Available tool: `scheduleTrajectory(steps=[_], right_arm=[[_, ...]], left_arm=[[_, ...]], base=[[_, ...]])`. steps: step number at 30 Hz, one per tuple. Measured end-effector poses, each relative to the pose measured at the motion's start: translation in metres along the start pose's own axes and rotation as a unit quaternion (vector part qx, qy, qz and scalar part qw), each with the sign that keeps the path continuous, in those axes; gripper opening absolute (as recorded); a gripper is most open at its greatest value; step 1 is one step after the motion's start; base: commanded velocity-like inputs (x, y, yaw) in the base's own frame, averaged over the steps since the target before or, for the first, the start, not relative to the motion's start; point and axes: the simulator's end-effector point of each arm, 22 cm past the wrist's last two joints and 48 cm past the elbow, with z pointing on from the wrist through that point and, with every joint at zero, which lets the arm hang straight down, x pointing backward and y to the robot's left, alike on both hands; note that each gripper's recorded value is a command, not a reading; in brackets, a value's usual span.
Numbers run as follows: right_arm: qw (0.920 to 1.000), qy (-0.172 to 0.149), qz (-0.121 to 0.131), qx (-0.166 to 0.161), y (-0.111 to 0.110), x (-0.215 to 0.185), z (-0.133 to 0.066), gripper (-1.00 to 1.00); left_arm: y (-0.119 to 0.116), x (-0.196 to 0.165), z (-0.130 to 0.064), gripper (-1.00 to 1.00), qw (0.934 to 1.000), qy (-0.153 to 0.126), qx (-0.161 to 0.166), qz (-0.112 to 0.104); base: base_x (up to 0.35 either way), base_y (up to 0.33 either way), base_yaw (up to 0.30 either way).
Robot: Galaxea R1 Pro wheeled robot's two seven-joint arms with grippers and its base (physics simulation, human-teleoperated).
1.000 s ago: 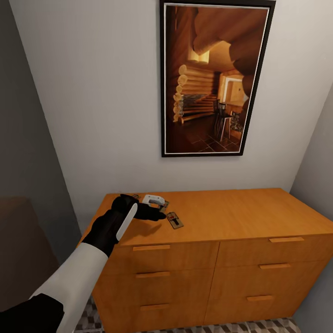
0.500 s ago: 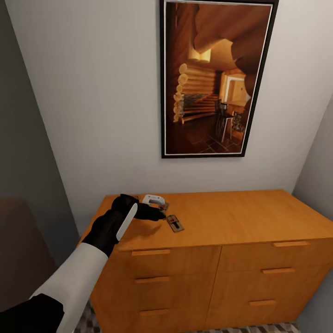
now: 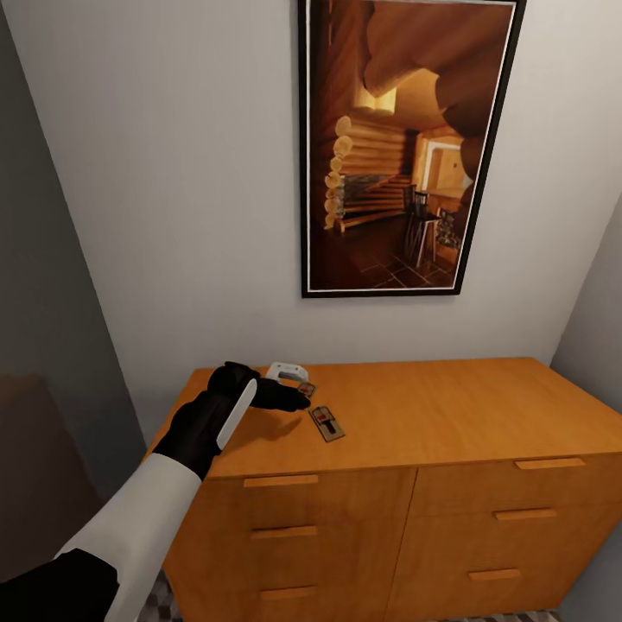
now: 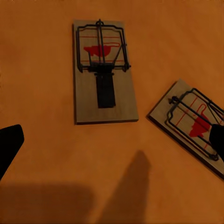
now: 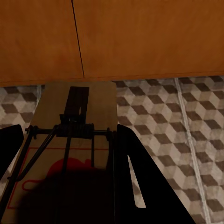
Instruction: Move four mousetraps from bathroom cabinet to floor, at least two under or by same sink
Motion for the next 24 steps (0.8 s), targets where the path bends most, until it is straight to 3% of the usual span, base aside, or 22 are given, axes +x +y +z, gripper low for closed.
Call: scheduleTrajectory(steps=[13, 24], right_arm=[[1.0, 0.0, 0.0, 0.0, 0.0, 0.0, -0.0002, -1.0], [1.0, 0.0, 0.0, 0.0, 0.0003, 0.0001, 0.0, -1.0]], left_arm=[[0.0, 0.0001, -0.0002, 1.0, 1.0, 0.0, 0.0, 0.0], [0.0023, 0.0004, -0.0002, 1.0, 1.0, 0.0, -0.002, 0.001]], base=[[0.138, 0.0, 0.0], [0.029, 0.0, 0.0]])
